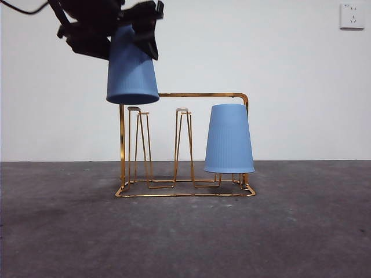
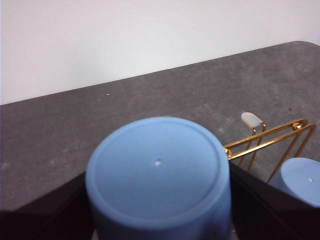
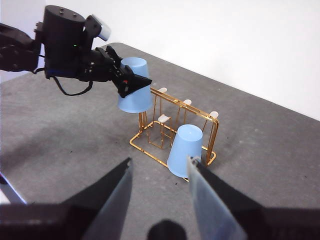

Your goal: Pick up cup 1,put cup 1 in the cup rack,pick up cup 2,put cup 2 in the cup rack

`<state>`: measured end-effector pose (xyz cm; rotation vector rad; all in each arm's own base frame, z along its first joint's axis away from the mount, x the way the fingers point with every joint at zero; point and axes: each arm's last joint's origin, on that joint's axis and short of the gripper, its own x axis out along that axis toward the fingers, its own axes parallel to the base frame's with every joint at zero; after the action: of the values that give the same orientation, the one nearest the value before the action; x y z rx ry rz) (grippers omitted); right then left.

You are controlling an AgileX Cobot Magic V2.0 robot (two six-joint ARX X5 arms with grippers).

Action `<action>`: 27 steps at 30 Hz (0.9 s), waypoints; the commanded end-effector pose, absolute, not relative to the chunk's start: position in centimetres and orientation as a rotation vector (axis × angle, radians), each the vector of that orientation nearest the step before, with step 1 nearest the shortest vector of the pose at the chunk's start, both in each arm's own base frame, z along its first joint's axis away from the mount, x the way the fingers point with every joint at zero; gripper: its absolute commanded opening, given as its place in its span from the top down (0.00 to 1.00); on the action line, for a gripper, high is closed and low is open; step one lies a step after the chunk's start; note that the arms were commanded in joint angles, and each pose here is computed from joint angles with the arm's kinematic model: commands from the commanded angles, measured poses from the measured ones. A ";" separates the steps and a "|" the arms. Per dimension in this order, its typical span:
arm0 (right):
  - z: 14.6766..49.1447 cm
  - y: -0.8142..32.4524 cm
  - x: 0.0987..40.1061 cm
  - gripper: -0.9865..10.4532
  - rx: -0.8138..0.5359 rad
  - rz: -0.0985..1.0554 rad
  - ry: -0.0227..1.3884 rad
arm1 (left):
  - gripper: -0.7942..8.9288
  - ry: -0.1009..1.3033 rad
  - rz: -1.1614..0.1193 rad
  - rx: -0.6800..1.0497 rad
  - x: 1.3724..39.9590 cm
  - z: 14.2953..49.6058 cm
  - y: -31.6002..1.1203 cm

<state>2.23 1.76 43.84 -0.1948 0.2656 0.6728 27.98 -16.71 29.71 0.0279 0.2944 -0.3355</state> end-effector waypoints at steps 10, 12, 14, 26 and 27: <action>43.7 1.6 2.2 0.75 -0.190 0.639 0.280 | 0.93 0.372 -0.348 0.052 30.3 25.7 -18.0; 43.7 1.6 2.2 0.75 -0.191 0.639 0.280 | 0.93 0.391 -0.346 0.053 30.6 24.9 -18.2; 43.7 1.6 2.2 0.75 -0.191 0.638 0.280 | 0.93 0.405 -0.344 0.056 30.9 24.3 -18.3; 43.4 1.4 2.2 0.75 -0.216 0.586 0.303 | 0.93 0.441 -0.345 0.037 31.0 23.1 -19.0; 43.4 1.4 2.2 0.75 -0.217 0.585 0.304 | 0.93 0.437 -0.346 0.035 31.0 23.3 -19.0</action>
<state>2.26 1.46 43.39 -0.2275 0.3060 0.5929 31.12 -18.77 25.51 0.0506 0.3368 -0.3440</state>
